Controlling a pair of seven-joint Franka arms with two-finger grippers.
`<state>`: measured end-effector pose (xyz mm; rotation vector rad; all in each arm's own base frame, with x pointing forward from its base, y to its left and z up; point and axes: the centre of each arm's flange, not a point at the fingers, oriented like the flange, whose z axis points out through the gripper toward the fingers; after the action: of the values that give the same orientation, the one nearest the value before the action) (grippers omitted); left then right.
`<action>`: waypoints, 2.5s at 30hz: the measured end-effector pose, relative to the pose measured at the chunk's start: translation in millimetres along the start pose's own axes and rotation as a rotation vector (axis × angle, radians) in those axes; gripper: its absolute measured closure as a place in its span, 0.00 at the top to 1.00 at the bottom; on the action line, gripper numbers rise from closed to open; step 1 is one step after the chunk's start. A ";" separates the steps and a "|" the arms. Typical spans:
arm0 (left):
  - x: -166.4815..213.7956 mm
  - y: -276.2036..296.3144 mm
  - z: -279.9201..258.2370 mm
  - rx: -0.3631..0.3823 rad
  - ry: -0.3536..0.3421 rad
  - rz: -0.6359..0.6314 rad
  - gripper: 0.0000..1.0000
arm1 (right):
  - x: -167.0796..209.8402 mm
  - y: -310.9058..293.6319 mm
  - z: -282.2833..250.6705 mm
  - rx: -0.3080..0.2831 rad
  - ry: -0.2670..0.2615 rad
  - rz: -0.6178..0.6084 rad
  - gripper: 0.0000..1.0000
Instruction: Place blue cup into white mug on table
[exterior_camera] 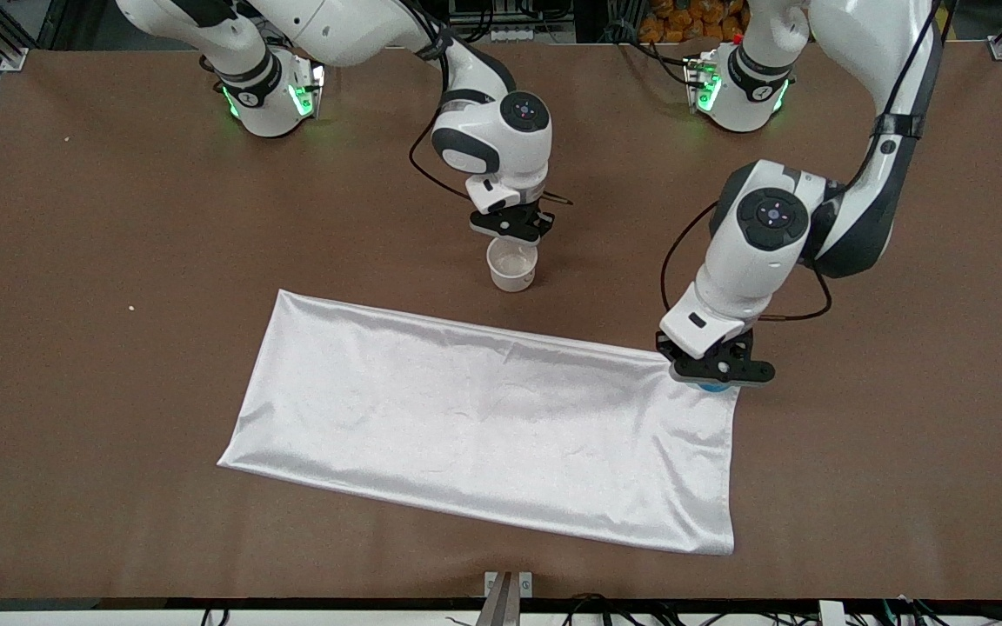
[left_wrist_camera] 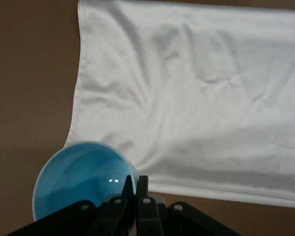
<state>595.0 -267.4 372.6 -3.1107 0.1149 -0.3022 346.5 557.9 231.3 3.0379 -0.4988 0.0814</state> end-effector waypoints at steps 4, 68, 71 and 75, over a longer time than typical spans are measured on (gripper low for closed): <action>-20.4 16.9 -13.3 0.006 -0.032 -0.022 0.04 | -2.2 -8.0 -23.2 -0.027 0.016 0.003 0.73; -137.6 262.2 -6.9 -0.018 -0.128 -0.339 0.04 | 361.4 300.9 -93.1 -0.036 -0.110 -0.246 1.00; -139.8 268.0 -12.6 -0.024 -0.132 -0.353 0.04 | 354.3 308.9 -109.9 -0.037 -0.136 -0.236 1.00; -140.9 273.2 -12.3 -0.026 -0.143 -0.362 0.04 | 345.9 314.1 -132.4 -0.038 -0.167 -0.225 1.00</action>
<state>435.1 -529.4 351.9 -3.1498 -0.4517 -0.0787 567.3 160.2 401.2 3.0536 -0.1614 -0.1913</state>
